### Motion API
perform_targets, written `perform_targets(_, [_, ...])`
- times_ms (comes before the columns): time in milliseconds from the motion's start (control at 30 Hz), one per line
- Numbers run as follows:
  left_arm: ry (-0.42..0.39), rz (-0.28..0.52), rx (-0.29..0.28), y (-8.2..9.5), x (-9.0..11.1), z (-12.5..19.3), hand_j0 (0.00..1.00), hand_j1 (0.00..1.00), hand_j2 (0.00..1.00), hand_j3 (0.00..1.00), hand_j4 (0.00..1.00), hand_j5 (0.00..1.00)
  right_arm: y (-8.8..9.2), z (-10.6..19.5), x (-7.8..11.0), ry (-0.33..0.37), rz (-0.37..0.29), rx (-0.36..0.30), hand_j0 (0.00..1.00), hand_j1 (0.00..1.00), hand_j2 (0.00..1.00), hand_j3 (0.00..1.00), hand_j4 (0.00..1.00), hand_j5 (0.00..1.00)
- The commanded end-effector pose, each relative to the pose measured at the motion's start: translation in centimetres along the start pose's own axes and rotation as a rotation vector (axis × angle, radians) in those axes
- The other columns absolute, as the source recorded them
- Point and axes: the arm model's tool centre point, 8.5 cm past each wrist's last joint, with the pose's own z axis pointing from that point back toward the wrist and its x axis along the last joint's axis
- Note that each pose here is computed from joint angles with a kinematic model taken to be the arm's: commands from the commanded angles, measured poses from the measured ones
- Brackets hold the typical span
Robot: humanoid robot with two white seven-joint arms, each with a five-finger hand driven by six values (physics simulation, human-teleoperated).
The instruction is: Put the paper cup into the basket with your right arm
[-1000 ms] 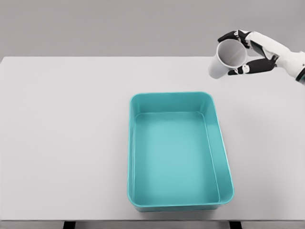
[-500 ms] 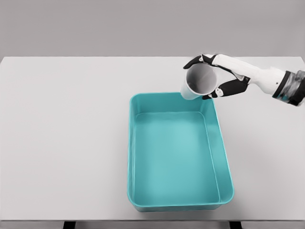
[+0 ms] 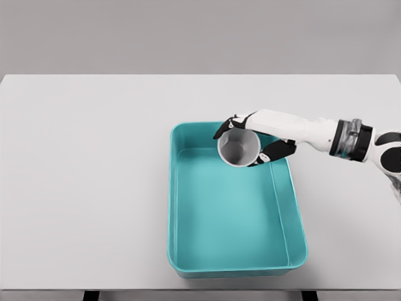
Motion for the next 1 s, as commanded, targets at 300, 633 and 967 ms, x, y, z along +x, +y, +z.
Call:
perform_targets(300, [-0.001, 0.001, 0.000, 0.0, 0.0, 0.0, 1.00, 1.00, 1.00, 1.00, 1.00, 1.00, 2.1, -0.9, -0.4, 0.052, 0.114, 0.093, 0.63, 0.63, 0.63, 0.63, 0.63, 0.63])
perform_targets(633, [0.001, 0.001, 0.000, 0.0, 0.0, 0.0, 1.00, 1.00, 1.00, 1.00, 1.00, 1.00, 3.5, -1.8, -0.5, 0.079, 0.166, 0.140, 0.63, 0.63, 0.63, 0.63, 0.63, 0.63])
perform_targets(967, [0.001, 0.001, 0.000, 0.0, 0.0, 0.0, 1.00, 1.00, 1.00, 1.00, 1.00, 1.00, 3.8, -2.4, -0.2, 0.058, 0.173, 0.145, 1.00, 1.00, 1.00, 1.00, 1.00, 1.00])
